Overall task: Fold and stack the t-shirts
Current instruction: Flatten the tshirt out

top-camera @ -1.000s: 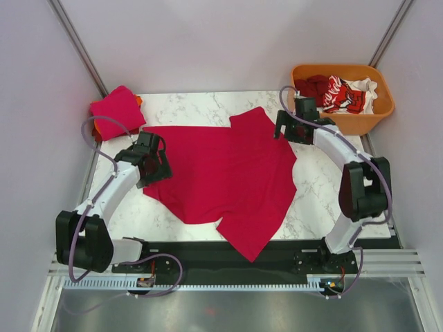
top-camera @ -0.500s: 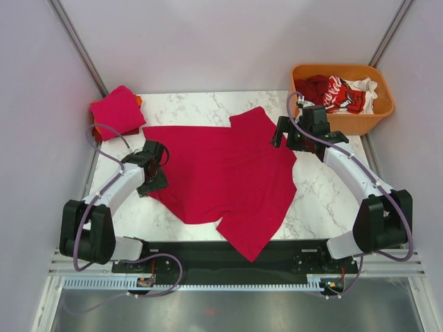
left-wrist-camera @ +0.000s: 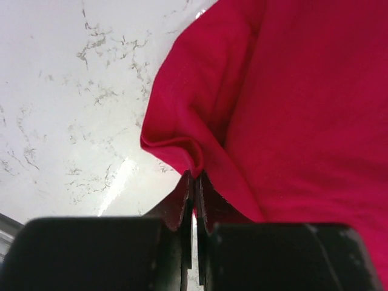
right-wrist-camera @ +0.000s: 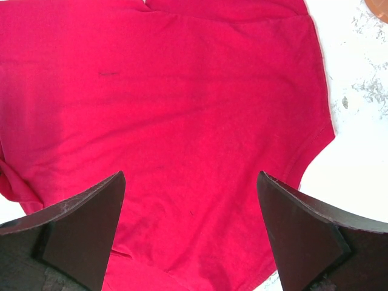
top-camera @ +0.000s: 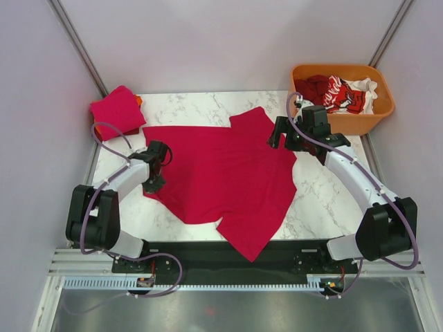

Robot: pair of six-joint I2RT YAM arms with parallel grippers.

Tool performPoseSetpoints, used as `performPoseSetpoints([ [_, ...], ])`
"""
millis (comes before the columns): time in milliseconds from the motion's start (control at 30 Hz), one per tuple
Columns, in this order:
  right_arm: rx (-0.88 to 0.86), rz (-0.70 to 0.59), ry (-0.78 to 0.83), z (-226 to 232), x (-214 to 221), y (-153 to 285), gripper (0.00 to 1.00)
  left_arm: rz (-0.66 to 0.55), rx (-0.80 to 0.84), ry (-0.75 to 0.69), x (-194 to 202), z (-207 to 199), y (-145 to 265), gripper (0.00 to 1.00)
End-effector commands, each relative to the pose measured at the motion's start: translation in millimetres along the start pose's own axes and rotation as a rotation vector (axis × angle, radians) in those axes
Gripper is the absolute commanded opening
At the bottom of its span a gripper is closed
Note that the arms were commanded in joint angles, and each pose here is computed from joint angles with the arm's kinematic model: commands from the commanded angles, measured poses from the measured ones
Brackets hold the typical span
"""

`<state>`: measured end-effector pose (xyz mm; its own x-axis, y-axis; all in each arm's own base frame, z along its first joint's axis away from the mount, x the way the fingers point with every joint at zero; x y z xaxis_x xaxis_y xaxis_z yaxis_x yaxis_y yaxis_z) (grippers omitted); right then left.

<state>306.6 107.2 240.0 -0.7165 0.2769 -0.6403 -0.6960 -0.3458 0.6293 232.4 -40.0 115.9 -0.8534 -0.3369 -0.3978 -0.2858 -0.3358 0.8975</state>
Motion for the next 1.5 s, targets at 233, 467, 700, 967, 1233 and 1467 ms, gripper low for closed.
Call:
performPoseSetpoints([
  [233, -0.035, -0.017, 0.035, 7.5, 3.4, 7.5, 0.98, -0.201, -0.037, 0.161, -2.3, 45.0, 66.7, 0.02],
  [467, -0.04, -0.013, 0.035, 8.2, 1.1, 4.2, 0.98, -0.249, -0.032, 0.193, 5.3, 74.3, 110.7, 0.02],
  [700, -0.029, -0.006, 0.039, 5.0, 8.1, 5.7, 0.98, -0.257, -0.097, 0.234, 6.3, 89.3, 128.2, 0.02],
  [967, -0.035, 0.023, 0.033, 4.4, 9.5, -3.7, 0.98, -0.354, -0.118, 0.292, 8.6, 113.9, 157.3, 0.07],
  [1233, -0.051, 0.089, 0.007, 6.0, 28.1, -9.0, 0.98, -0.252, -0.063, 0.162, 1.9, 91.8, 142.6, 0.08],
  [1467, -0.049, 0.174, -0.078, 8.0, 84.8, 19.4, 0.98, -0.109, 0.015, -0.049, -6.3, 64.5, 121.1, 0.07],
])
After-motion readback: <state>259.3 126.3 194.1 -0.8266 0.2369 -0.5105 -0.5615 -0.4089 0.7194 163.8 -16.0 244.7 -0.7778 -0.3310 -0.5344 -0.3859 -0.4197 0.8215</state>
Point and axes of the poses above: each gripper's point midway between its finger pads, its own y axis back along the fingers, its own z axis along the line the jaws close on, x = y × z, the point moved 9 cm from there along y, back along the fingers, and after that the axes turned 6 degrees about -y, right-handed, at the moved point
